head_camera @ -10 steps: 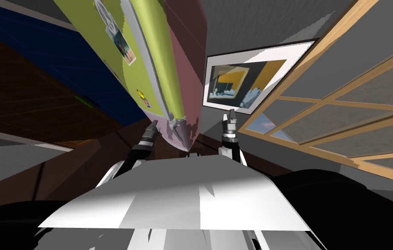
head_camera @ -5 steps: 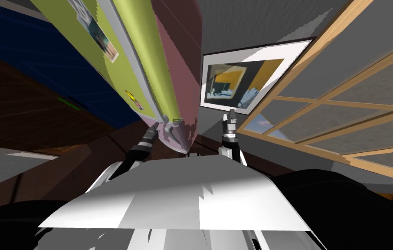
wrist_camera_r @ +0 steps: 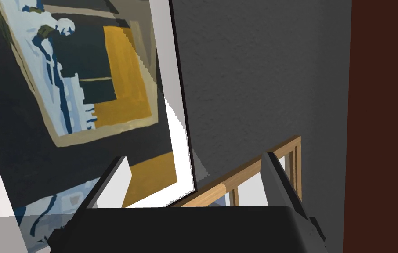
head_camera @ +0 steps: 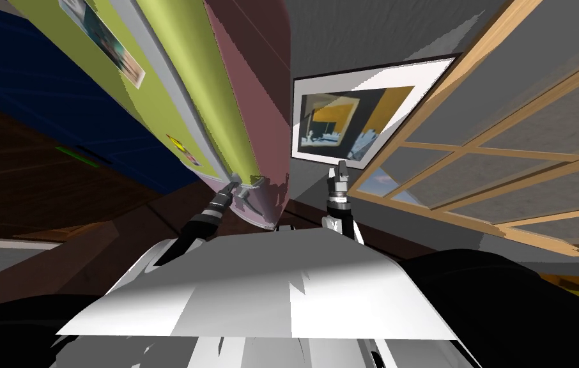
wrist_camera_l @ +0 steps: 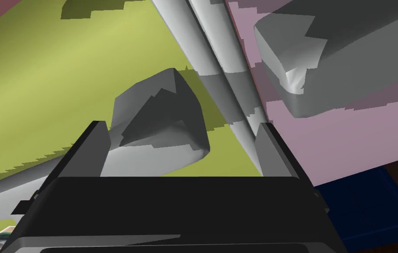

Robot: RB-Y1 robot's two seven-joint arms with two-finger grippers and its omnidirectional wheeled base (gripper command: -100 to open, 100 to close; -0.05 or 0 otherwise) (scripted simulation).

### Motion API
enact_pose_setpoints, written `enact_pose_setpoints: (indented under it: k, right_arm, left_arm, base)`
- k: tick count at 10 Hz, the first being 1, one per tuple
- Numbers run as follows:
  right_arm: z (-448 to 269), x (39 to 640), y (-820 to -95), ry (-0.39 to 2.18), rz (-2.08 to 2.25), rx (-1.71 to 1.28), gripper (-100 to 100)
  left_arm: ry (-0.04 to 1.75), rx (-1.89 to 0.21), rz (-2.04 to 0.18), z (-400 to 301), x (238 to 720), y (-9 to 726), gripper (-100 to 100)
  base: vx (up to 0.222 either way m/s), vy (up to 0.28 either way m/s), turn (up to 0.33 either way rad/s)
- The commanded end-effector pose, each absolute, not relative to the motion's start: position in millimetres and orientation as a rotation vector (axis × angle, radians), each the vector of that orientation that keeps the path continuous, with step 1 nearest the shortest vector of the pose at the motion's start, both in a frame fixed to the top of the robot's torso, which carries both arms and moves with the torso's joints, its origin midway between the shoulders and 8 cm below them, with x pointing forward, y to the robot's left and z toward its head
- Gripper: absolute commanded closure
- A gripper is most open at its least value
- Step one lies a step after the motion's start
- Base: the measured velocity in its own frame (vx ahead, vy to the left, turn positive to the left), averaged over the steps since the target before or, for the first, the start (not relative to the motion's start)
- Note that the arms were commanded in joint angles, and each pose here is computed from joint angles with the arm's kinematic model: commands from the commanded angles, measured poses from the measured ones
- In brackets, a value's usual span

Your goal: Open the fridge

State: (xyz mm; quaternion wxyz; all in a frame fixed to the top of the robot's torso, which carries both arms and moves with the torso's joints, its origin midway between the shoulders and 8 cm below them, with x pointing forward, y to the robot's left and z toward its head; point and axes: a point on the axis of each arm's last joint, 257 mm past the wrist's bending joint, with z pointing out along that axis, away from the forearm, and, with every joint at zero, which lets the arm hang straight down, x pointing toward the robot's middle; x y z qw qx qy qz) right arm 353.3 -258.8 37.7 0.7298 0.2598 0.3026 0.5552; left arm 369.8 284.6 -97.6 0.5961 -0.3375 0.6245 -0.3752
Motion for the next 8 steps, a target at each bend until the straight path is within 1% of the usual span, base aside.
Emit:
enact_pose_setpoints:
  k: [1, 3, 4, 5, 8]
  right_arm:
    - [38, 353, -259, 0.666, 1.223, 0.572, 0]
    - [38, 353, -259, 0.667, 1.223, 0.572, 0]
    - [38, 353, -259, 0.666, 1.223, 0.572, 0]
    - [38, 353, -259, 0.666, 1.223, 0.572, 0]
    - [38, 353, -259, 0.667, 1.223, 0.572, 0]
  left_arm:
    - [1.459, -0.777, -0.863, -95, 368, 283, -100]
    - [1.46, -0.777, -0.861, -92, 367, 283, -100]
    - [1.46, -0.778, -0.861, -92, 367, 283, 100]
    - [1.469, -0.751, -0.885, -89, 366, 274, 100]
    - [1.494, -0.711, -0.924, -87, 362, 260, 100]
  base:
    - [0.028, -0.01, -0.006]
    - [0.105, -0.016, -0.009]
    - [0.013, -0.002, -0.003]
    - [-0.078, 0.12, -0.08]
    - [-0.186, 0.244, -0.098]
